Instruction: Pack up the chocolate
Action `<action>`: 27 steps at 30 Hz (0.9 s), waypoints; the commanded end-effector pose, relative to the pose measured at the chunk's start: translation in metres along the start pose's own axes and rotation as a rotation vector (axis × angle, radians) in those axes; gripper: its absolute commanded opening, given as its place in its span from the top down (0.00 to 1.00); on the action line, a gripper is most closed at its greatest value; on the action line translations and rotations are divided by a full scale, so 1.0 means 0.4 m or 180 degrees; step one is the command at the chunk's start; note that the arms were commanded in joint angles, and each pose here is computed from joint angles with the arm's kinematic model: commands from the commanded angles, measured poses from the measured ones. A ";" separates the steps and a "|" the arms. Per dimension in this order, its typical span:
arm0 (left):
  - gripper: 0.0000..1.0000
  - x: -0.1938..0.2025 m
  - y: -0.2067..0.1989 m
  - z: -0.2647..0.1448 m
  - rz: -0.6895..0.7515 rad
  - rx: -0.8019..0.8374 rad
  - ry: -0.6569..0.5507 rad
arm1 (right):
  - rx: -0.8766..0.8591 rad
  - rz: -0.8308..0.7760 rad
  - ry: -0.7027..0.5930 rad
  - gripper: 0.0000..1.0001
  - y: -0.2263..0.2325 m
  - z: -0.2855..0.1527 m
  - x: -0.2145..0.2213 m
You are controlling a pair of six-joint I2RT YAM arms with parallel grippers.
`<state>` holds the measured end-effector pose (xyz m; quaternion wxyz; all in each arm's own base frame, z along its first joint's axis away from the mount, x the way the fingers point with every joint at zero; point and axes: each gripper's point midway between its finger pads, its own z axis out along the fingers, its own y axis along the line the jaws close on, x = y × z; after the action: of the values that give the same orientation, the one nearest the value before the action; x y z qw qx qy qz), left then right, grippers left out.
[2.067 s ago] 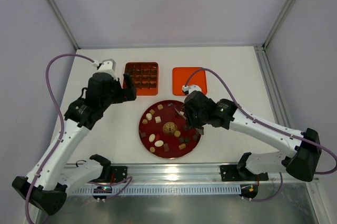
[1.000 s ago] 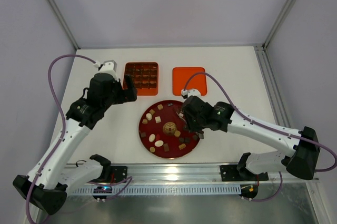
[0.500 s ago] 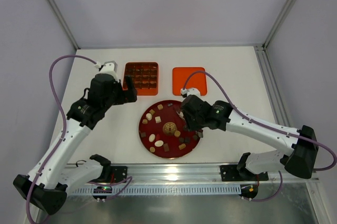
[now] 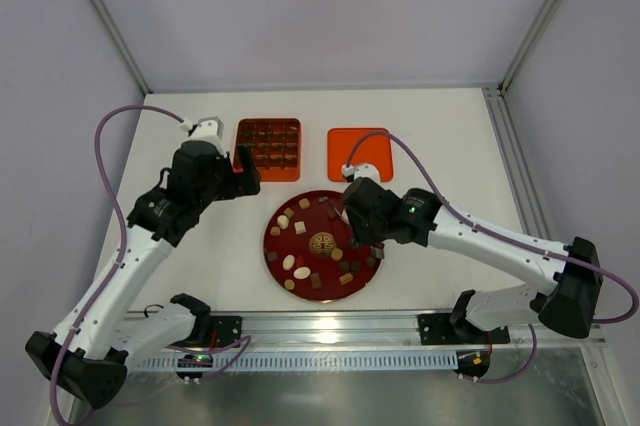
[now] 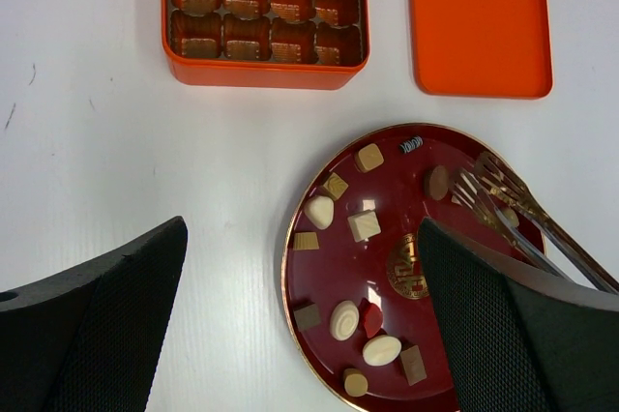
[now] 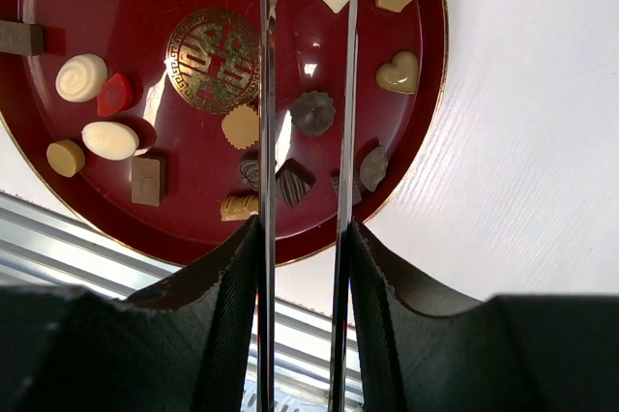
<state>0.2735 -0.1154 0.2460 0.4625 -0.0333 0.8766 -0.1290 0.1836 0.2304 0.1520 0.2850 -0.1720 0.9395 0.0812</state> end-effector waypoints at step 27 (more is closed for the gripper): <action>0.00 -0.018 -0.003 0.006 0.0014 0.0022 -0.0115 | -0.0222 -0.0035 0.0022 0.58 0.063 0.016 -0.028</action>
<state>0.2730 -0.1149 0.2425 0.4599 -0.0310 0.8784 -0.1262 0.1824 0.2449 0.1364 0.2563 -0.1866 0.9447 0.0839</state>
